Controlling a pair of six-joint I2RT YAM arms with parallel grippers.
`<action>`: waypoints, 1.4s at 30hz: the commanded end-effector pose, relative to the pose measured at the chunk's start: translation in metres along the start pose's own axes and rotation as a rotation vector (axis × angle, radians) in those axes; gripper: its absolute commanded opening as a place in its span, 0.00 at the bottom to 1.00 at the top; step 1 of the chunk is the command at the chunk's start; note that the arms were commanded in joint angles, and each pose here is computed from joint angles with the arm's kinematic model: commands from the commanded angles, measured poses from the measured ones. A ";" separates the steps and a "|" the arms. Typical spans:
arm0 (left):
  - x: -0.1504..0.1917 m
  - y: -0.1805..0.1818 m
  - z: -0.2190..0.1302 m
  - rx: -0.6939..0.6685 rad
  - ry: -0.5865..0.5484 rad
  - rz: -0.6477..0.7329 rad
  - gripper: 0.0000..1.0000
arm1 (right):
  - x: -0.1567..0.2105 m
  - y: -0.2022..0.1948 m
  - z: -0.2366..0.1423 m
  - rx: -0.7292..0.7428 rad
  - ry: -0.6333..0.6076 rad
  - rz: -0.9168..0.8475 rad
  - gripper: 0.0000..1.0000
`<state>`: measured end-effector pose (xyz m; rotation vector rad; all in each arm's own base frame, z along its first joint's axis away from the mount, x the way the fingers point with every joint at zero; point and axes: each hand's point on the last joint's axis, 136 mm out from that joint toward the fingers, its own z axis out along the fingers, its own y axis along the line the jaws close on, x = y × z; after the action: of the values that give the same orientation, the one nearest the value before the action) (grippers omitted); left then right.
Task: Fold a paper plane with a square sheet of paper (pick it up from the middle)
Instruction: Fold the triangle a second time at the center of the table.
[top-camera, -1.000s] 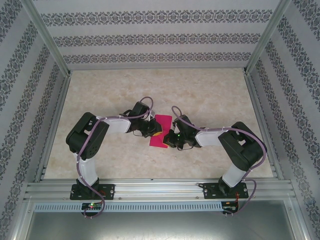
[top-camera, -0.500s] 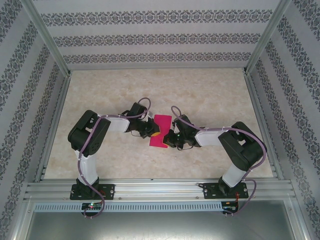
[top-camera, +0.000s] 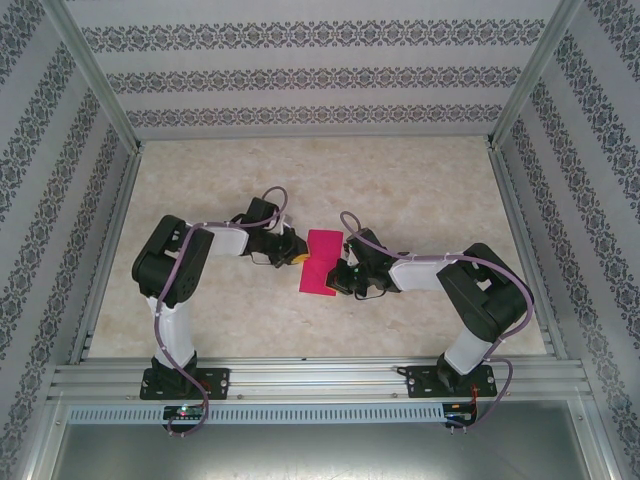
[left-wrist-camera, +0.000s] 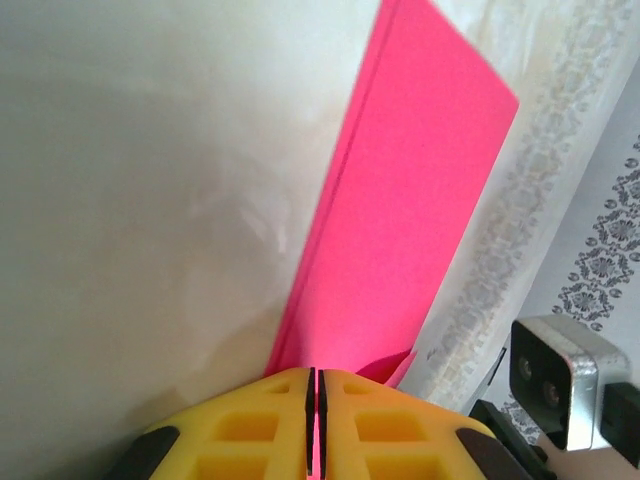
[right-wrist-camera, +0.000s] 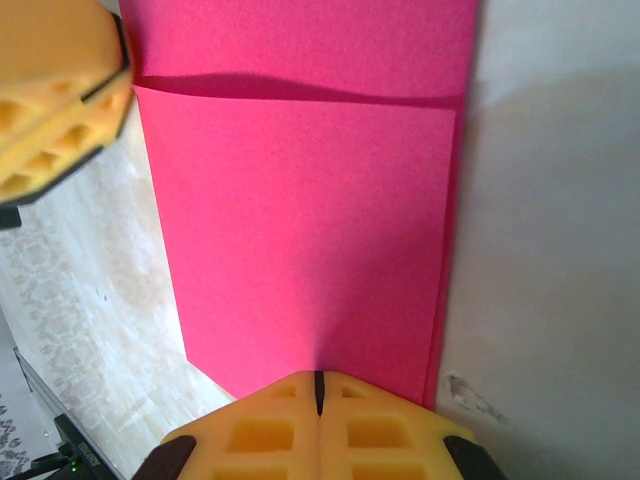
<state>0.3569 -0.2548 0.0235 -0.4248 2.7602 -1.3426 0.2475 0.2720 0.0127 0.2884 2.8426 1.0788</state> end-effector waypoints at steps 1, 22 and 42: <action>-0.022 0.029 -0.008 -0.093 -0.066 -0.023 0.13 | 0.029 -0.063 0.003 0.229 0.071 0.073 0.00; 0.029 -0.047 -0.006 -0.008 0.034 0.173 0.14 | 0.024 -0.055 0.002 0.215 0.062 0.066 0.00; 0.030 0.026 0.026 -0.176 0.065 0.079 0.11 | 0.001 0.020 -0.023 0.023 -0.012 -0.046 0.00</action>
<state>0.3330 -0.2861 0.0203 -0.2178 2.8446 -1.2614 0.2418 0.2636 0.0236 0.3044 2.8756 1.0178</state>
